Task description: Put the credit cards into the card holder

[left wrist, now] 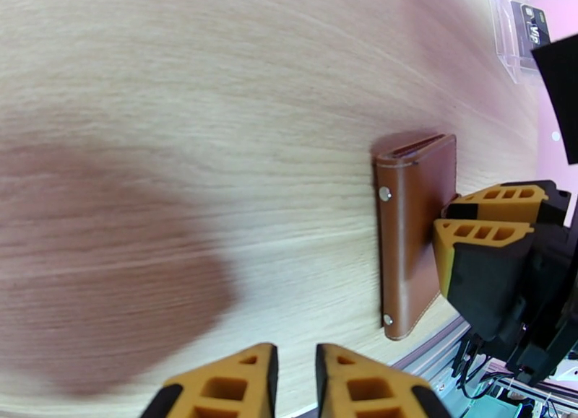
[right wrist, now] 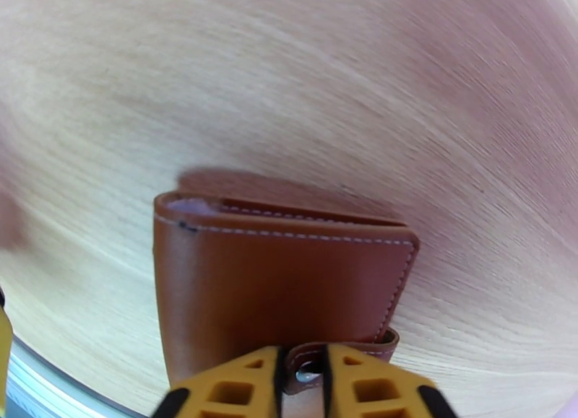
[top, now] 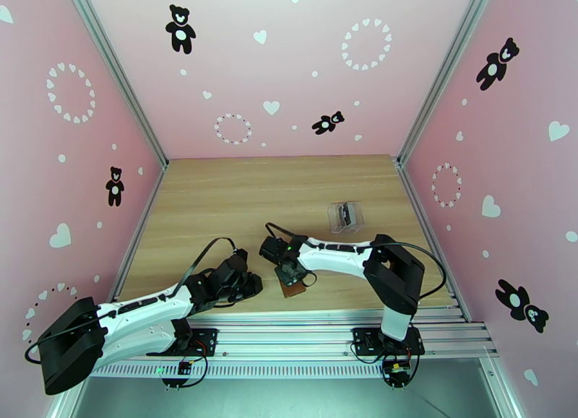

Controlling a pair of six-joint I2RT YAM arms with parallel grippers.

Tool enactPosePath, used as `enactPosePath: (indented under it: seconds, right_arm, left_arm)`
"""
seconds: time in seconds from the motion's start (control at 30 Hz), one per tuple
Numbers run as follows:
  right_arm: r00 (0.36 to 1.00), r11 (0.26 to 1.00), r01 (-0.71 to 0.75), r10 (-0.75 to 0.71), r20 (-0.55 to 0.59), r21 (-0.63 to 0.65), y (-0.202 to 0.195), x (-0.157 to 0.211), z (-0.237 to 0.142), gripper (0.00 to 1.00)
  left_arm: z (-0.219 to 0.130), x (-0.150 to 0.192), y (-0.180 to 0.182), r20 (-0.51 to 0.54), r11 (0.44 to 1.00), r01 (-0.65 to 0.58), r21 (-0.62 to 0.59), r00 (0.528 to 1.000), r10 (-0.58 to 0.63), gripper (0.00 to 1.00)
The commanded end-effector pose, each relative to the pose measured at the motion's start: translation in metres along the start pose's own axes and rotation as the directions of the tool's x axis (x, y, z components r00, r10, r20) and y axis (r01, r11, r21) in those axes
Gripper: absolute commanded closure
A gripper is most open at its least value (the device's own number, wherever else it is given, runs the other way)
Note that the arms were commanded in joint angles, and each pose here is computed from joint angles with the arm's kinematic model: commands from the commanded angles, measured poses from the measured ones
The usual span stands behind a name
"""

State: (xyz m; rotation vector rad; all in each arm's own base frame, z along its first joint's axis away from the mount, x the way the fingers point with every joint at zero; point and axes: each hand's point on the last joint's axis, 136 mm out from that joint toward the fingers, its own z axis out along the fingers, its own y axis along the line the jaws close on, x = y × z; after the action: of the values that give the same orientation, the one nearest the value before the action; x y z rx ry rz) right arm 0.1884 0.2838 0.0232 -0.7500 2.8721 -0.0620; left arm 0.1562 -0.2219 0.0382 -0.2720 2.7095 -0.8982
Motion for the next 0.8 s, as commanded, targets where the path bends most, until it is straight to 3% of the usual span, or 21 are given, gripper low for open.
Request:
enactPosePath:
  seconds: [0.0, 0.13, 0.23, 0.4, 0.6, 0.77]
  right_arm:
    - [1.000, 1.000, -0.011, 0.012, -0.022, 0.028, -0.003, 0.004, 0.011, 0.87]
    - [0.999, 0.999, -0.043, 0.043, 0.003, -0.009, -0.004, 0.001, 0.010, 1.00]
    - [0.995, 0.992, -0.086, 0.089, 0.034, -0.095, -0.002, -0.002, 0.007, 1.00]
    - [0.978, 0.926, -0.131, 0.178, 0.105, -0.354, 0.015, -0.016, -0.012, 1.00]
    - [0.954, 0.884, -0.130, 0.234, 0.186, -0.449, 0.010, -0.025, -0.049, 1.00]
    - [0.931, 0.833, -0.117, 0.281, 0.231, -0.541, 0.006, -0.028, -0.092, 1.00]
  left_arm:
    - [0.001, -0.001, 0.001, 0.003, 1.000, -0.007, 0.007, 1.000, 0.007, 0.78]
    - [0.002, 0.000, 0.000, -0.003, 1.000, -0.009, 0.012, 1.000, 0.009, 0.78]
    - [0.002, 0.001, -0.002, -0.008, 1.000, -0.011, 0.022, 1.000, 0.012, 0.78]
    - [-0.001, 0.002, -0.020, -0.015, 0.995, -0.042, 0.088, 0.999, 0.043, 0.78]
    - [-0.006, 0.005, -0.042, -0.021, 0.987, -0.092, 0.133, 0.995, 0.095, 0.78]
    - [-0.007, -0.002, -0.025, 0.014, 0.996, -0.078, 0.030, 0.997, 0.078, 0.79]
